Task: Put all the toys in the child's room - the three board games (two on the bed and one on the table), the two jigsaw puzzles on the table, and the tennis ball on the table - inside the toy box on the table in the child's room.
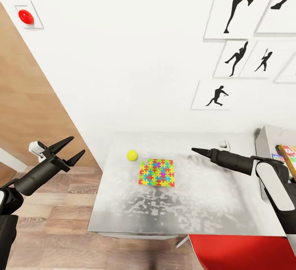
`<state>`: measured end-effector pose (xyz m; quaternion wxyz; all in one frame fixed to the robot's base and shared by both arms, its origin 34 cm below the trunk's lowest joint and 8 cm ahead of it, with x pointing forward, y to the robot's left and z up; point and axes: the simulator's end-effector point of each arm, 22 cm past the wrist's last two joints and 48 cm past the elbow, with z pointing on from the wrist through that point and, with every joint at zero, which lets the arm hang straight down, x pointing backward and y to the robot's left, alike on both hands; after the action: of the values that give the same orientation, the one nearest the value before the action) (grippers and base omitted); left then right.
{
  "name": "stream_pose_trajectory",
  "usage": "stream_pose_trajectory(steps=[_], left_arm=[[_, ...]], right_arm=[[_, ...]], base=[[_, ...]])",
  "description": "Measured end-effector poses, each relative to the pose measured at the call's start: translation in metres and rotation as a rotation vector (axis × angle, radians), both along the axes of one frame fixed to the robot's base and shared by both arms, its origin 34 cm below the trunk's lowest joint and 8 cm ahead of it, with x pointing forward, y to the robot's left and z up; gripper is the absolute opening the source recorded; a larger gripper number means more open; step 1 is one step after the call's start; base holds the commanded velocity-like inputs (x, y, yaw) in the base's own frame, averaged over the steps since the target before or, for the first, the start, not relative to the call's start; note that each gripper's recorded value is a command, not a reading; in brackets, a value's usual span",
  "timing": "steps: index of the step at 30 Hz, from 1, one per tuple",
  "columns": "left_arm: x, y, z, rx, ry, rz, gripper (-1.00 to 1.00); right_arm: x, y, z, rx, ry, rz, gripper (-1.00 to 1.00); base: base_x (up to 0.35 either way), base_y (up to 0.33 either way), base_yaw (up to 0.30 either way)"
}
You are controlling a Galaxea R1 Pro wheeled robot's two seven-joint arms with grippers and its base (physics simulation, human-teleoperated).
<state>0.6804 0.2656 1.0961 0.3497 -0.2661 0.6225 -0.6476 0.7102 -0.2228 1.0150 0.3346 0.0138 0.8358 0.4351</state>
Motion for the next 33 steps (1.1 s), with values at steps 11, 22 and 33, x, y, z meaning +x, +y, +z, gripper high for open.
stream_pose_trajectory(steps=[11, 22, 33], left_arm=[[0.0, 0.0006, 0.0003, 0.001, -0.001, 0.0, 1.0], [-0.0002, 0.0006, 0.0006, 0.001, -0.002, 0.0, 1.0], [-0.0002, 0.0006, 0.0007, 0.0, -0.002, 0.0, 1.0]], right_arm=[[0.0015, 0.0016, 0.0045, 0.002, -0.022, -0.002, 1.0], [0.0013, 0.0036, 0.0058, 0.002, -0.027, 0.001, 1.0], [0.0019, 0.0028, 0.0047, -0.007, -0.028, -0.002, 1.0]], base=[[0.0, 0.075, -0.006], [0.0, 0.24, -0.001], [0.0, 0.279, 0.0]])
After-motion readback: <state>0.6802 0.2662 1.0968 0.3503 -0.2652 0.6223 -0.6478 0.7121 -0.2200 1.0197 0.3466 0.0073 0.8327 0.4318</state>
